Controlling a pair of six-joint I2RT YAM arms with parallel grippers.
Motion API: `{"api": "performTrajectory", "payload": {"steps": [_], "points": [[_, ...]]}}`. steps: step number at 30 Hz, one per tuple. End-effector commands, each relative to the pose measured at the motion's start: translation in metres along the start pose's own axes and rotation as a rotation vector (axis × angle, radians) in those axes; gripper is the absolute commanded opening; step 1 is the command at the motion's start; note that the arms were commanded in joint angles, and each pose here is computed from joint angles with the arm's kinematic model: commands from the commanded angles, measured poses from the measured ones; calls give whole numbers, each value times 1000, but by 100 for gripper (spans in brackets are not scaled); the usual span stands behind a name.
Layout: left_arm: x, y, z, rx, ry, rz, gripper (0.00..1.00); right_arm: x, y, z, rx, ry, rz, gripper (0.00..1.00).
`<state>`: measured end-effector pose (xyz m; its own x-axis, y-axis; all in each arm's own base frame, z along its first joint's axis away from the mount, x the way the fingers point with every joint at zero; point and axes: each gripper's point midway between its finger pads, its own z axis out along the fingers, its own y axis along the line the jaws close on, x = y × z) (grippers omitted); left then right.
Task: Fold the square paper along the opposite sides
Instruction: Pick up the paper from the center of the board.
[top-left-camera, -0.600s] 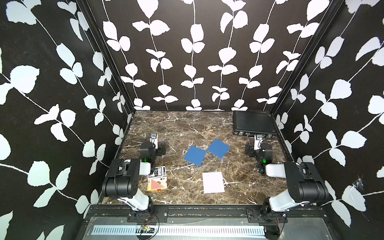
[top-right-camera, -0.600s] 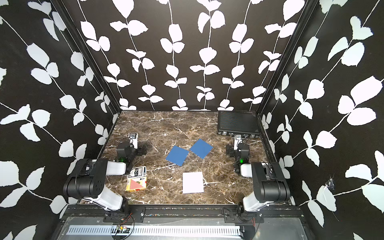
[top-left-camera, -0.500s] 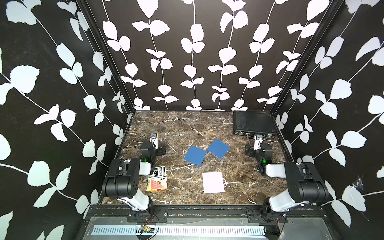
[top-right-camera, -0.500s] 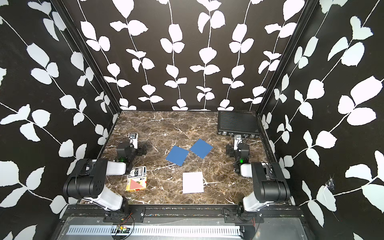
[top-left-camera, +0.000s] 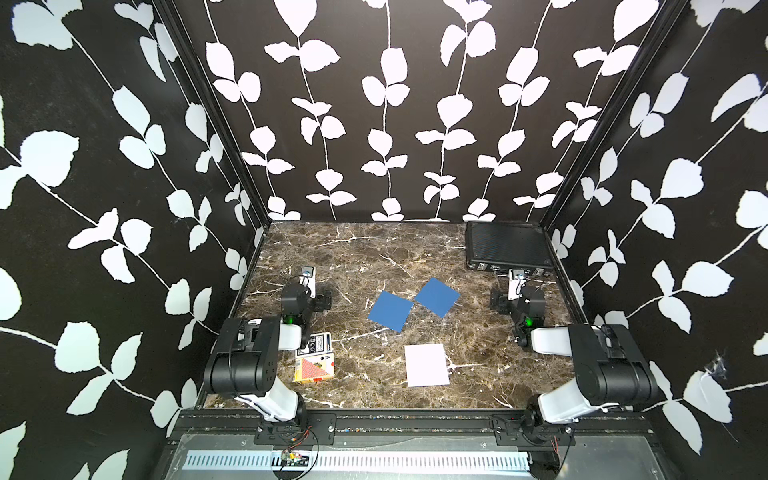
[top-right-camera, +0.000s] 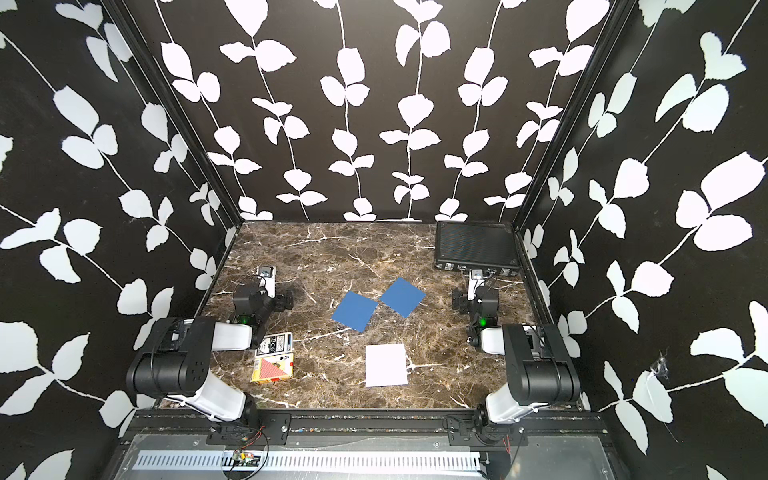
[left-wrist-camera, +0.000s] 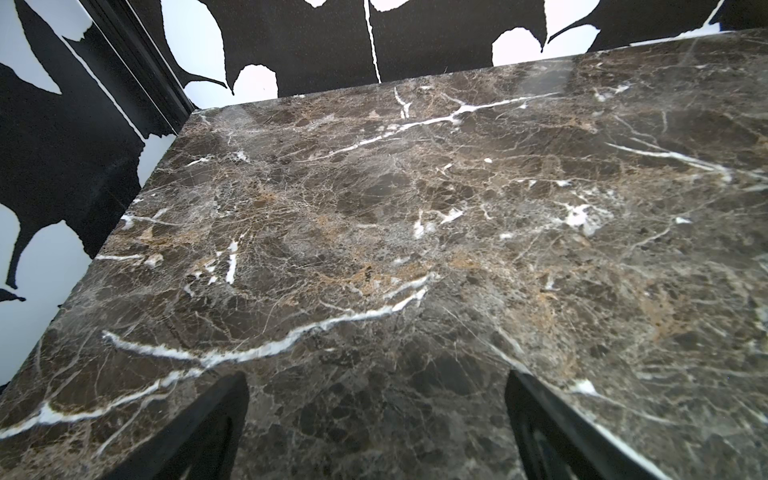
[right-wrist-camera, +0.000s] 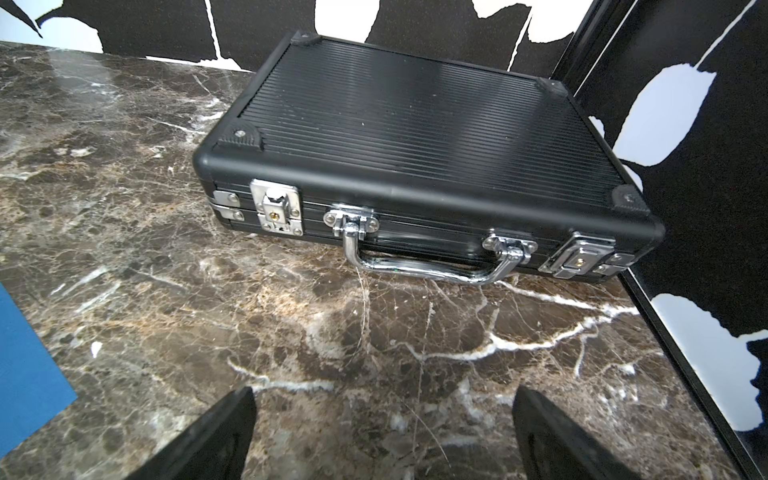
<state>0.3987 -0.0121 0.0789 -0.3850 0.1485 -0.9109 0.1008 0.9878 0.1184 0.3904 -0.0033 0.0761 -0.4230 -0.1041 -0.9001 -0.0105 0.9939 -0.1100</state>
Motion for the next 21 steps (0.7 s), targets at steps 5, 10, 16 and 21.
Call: {"api": "performTrajectory", "payload": {"steps": [5, 10, 16, 21], "points": [[-31, 13, -10, -73, -8, -19, 99, -25, -23, -17, 123, -80, 67, 99], [-63, 0, -29, -178, 23, 86, 99, -55, 6, -41, 46, -12, 50, 99], [-137, -64, -49, -83, -144, -85, 99, -66, 108, -57, -181, 165, -101, 99], [-130, -93, -22, -71, 114, -138, 98, -46, 236, -72, -634, 340, -318, 99]]}}
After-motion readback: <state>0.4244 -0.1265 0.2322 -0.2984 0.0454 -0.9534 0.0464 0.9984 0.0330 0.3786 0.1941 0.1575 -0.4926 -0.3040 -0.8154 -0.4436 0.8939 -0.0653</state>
